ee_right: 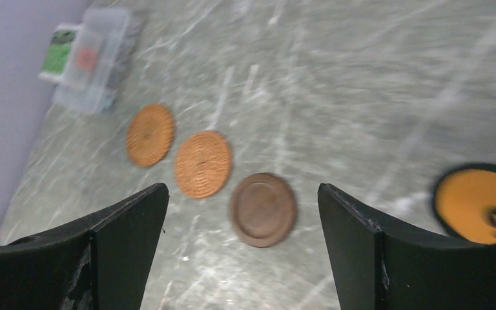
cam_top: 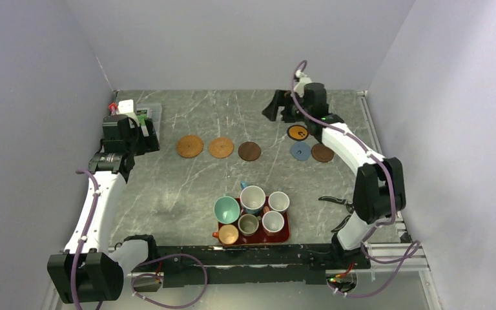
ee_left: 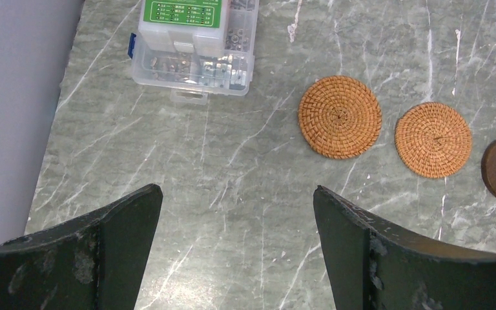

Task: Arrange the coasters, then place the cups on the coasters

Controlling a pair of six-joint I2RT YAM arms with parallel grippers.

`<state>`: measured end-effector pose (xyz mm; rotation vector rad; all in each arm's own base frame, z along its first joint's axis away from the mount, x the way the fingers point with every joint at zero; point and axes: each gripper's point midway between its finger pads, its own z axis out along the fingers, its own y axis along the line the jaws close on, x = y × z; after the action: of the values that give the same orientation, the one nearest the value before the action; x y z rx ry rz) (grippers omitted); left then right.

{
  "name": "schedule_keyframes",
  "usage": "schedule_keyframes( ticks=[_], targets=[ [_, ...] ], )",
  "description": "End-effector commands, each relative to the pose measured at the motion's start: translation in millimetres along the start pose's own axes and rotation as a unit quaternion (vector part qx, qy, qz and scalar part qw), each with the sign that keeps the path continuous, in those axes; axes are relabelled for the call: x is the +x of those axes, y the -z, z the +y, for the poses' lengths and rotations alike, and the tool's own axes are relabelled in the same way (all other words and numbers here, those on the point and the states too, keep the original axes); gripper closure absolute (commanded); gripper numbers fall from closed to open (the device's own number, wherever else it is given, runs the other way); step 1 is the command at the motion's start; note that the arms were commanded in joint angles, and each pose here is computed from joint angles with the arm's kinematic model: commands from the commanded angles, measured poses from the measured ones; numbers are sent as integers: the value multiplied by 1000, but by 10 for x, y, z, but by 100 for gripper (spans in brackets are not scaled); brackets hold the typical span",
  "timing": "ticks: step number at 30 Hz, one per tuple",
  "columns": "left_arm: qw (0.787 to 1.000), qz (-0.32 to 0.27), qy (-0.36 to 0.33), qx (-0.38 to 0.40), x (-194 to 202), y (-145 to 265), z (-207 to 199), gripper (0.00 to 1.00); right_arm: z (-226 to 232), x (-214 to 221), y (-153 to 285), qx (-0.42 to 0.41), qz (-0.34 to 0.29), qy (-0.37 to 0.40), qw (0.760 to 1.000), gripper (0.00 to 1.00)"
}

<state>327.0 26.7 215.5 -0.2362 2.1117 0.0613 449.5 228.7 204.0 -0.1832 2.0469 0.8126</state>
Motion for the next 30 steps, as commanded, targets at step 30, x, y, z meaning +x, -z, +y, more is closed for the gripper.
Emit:
schedule_keyframes(
  ticks=[30],
  targets=[
    [1000, -18, 10, -7, -123, 9, 16, 6, -2178, 499, 373, 292, 101, -66, 949, 6]
  ],
)
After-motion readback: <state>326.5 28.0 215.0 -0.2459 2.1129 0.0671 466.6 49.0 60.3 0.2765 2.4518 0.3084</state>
